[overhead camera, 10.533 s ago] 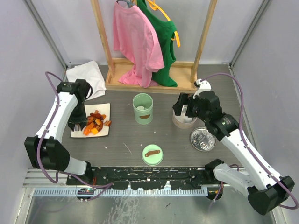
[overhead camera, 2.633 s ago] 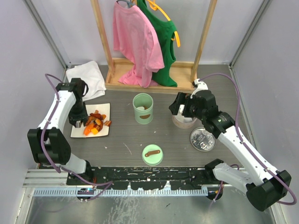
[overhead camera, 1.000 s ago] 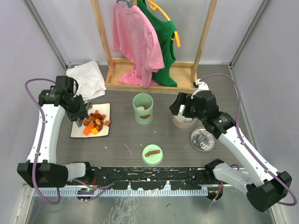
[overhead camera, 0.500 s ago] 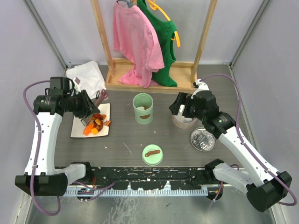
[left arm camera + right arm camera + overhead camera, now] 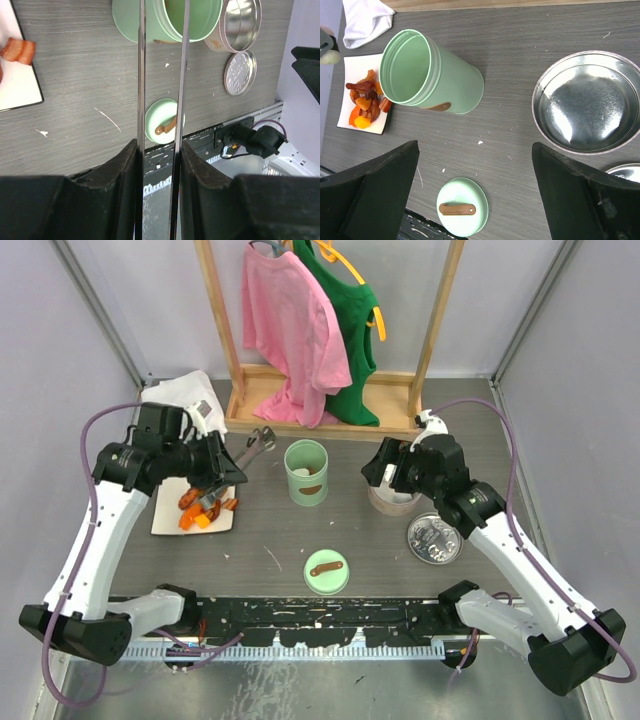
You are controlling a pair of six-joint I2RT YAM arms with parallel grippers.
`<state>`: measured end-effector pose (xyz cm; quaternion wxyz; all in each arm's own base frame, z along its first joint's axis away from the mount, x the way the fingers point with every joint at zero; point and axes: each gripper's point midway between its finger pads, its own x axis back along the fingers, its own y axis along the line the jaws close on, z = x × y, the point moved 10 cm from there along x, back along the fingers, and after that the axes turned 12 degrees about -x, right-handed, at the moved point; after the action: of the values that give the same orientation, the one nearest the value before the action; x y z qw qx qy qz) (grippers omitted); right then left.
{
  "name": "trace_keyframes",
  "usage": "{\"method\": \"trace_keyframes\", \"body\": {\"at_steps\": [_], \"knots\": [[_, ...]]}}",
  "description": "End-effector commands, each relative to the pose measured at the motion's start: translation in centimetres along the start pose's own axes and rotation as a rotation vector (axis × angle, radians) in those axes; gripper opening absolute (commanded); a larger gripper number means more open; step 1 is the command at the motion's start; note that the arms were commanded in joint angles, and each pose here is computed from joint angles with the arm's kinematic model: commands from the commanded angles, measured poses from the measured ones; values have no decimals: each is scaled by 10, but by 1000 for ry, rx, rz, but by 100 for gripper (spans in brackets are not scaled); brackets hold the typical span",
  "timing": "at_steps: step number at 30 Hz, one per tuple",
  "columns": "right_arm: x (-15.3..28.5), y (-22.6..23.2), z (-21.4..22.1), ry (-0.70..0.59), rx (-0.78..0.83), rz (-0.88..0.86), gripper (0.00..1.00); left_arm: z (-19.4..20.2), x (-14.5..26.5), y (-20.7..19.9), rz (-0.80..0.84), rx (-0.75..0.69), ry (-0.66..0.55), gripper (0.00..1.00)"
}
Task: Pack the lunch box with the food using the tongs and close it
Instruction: Place the fake food in the packing box.
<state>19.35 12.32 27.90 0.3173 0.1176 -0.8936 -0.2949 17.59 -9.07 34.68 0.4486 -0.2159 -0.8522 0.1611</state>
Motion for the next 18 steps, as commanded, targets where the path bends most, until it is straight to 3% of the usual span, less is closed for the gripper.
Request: {"method": "trace_keyframes", "body": {"at_steps": [1, 18], "knots": [[12, 13, -14, -79, -11, -73, 100, -16, 4, -19, 76, -80, -91, 25], [16, 14, -14, -88, -21, -83, 100, -6, -33, -61, 65, -241, 20, 27]]}}
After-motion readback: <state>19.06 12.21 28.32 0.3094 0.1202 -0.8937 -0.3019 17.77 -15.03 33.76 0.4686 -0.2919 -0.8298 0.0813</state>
